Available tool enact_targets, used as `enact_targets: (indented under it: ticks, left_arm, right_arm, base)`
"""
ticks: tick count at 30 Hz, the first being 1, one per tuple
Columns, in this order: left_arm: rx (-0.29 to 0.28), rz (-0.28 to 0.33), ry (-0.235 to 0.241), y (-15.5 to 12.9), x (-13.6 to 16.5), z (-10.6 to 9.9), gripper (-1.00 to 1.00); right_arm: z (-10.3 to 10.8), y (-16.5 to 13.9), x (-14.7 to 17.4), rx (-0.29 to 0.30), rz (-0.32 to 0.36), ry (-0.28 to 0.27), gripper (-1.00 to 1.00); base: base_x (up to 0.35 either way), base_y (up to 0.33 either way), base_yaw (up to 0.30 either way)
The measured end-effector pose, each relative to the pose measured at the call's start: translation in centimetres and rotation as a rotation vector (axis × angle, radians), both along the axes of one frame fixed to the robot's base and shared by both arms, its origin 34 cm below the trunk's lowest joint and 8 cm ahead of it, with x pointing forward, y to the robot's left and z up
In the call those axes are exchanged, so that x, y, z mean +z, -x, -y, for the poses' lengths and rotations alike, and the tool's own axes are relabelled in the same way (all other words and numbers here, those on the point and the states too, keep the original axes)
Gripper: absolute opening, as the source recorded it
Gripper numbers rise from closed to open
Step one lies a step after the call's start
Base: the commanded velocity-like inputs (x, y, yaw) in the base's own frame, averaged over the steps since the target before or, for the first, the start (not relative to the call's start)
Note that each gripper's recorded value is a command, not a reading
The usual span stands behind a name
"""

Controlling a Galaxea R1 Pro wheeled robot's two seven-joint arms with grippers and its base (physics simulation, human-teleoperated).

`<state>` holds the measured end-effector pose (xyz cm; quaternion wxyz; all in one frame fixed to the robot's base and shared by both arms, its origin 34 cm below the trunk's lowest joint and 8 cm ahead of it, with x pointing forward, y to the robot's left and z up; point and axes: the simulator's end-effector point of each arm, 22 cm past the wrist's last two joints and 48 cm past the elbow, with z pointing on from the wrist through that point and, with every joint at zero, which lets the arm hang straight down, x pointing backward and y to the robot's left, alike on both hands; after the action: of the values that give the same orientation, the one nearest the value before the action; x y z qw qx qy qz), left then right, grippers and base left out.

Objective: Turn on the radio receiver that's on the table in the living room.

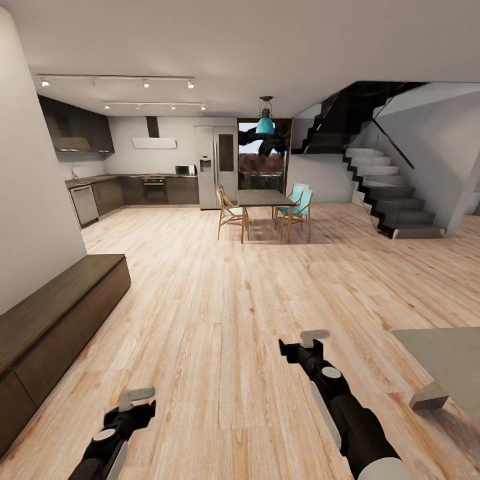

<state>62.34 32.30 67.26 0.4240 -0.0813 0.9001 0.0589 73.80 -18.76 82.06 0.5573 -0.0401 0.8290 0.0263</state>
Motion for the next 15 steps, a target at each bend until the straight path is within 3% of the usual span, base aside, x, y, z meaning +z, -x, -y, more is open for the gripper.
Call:
enact_targets:
  ticks: [10, 15]
  left_arm:
    - [-0.013, -0.016, 0.023, 0.3, -0.8, 1.8, 1.0]
    - [-0.015, -0.016, 0.024, 0.3, -0.8, 2.0, 1.0]
  right_arm:
    - [-0.4, 0.0, 0.0, 0.009, 0.002, 0.003, 1.0]
    - [-0.4, 0.0, 0.0, 0.008, 0.002, 0.003, 1.0]
  base:
    - [0.0, 0.0, -0.006]
    - [0.0, 0.0, -0.151]
